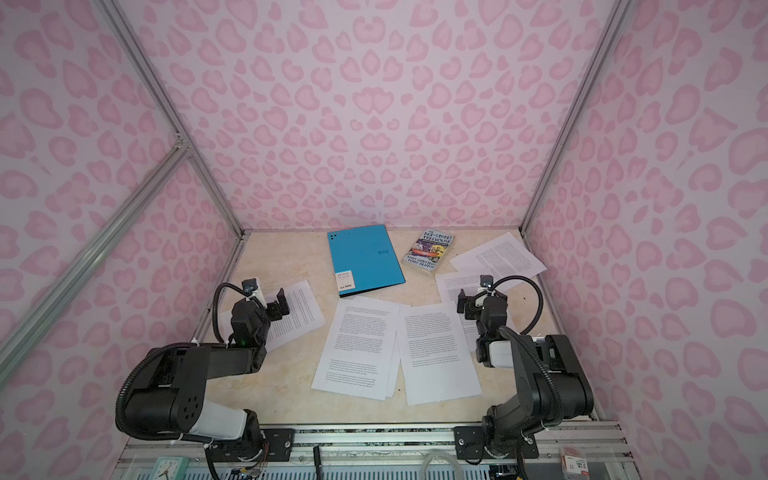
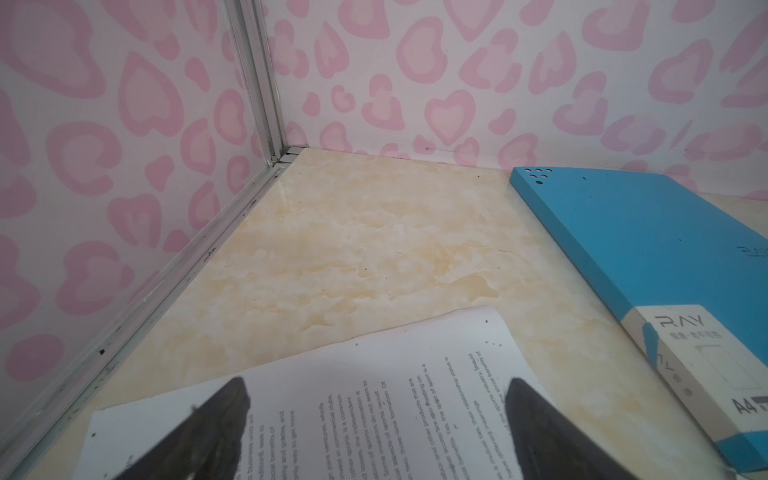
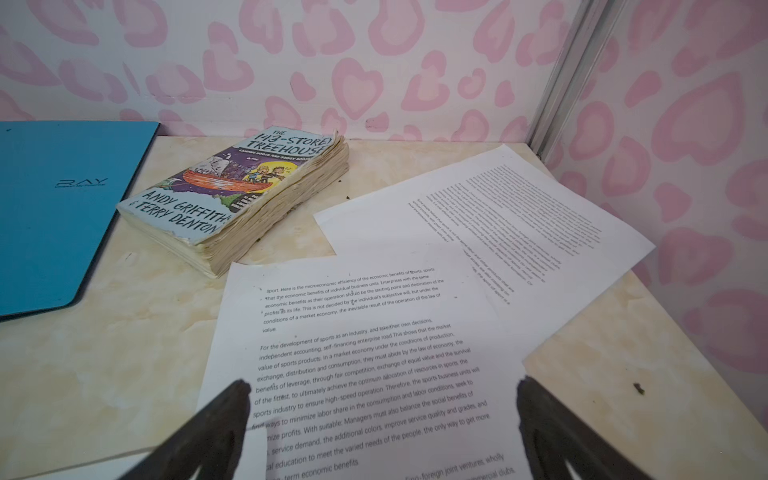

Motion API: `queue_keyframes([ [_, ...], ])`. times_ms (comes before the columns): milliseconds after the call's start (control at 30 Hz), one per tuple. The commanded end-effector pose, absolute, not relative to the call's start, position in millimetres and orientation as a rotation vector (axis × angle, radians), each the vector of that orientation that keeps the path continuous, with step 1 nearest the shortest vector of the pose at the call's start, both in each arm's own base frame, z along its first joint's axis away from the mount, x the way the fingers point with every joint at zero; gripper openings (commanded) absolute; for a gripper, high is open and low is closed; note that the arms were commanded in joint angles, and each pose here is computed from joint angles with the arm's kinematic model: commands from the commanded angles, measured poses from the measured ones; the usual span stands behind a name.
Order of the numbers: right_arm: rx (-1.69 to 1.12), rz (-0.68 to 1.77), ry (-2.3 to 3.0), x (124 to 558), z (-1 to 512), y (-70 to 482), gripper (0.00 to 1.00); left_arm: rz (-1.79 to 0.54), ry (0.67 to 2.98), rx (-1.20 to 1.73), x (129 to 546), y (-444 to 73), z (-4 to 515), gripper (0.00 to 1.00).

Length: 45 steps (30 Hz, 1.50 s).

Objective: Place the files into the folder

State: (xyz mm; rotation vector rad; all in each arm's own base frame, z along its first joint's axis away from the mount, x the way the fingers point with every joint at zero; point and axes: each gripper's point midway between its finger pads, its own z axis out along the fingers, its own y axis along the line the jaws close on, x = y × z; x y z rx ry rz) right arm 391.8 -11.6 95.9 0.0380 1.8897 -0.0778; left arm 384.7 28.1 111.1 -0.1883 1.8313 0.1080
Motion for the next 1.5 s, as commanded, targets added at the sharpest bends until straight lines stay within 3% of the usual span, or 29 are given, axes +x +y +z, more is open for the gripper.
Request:
queue_keyframes([
  [0,0.043,-0.089,1.883,392.5,97.8,-13.4,1.0,0.107,1.806,-0.176,386.0,27.6,118.2,0.97],
  [1467,0.066,-0.092,1.883,392.9,97.8,-16.5,1.0,0.108,1.809,-0.174,386.3,27.6,117.3,0.97],
])
